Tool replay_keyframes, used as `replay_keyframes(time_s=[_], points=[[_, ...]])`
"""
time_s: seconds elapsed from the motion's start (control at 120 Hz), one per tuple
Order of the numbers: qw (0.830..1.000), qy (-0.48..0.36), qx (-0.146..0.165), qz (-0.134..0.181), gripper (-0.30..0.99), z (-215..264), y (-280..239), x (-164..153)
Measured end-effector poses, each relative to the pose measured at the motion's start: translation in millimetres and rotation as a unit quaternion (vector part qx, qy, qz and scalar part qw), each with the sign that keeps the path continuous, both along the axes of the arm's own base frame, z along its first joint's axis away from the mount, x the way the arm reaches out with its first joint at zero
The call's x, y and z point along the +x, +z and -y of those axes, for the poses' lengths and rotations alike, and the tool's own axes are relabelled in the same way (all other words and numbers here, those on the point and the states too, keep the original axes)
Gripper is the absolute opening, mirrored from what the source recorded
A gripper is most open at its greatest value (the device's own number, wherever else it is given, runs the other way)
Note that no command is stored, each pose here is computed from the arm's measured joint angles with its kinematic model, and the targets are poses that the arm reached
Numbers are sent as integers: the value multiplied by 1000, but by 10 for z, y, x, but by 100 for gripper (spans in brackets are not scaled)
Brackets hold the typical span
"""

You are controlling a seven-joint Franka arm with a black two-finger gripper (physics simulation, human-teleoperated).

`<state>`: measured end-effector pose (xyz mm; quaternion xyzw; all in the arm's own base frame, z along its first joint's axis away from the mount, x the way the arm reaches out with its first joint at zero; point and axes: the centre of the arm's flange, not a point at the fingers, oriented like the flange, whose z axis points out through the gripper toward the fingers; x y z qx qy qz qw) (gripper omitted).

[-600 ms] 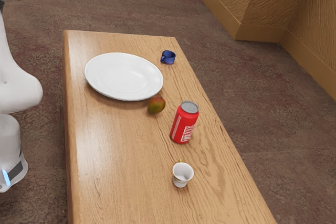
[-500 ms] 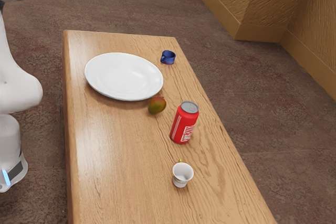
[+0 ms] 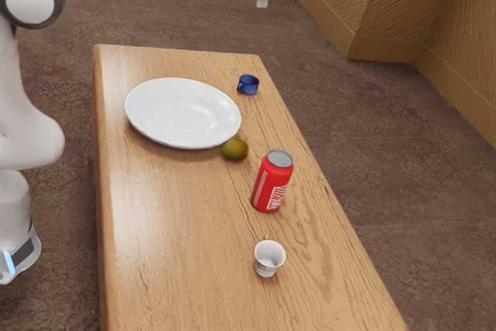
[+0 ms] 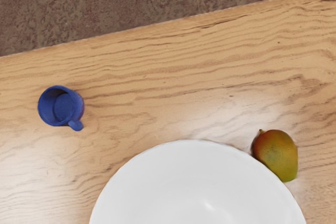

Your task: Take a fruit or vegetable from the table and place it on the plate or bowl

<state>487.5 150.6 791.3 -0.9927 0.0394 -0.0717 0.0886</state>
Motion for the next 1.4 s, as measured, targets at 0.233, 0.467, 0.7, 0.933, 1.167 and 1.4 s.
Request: replay_keyframes(time_s=[0.233,0.467,0.7,0.933,1.167,1.4], points=[[981,-154,-83,-81,67,825,-964,447],[949,-226,-194,-99,67,210,-2353,648],[948,-274,-100,-128,67,768,-2864,928],[938,-293,-106,-150,67,819,-3276,823],[922,-335,-125,-146,67,1010,-3353,632],[905,-377,-125,-153,67,1039,-3468,584]])
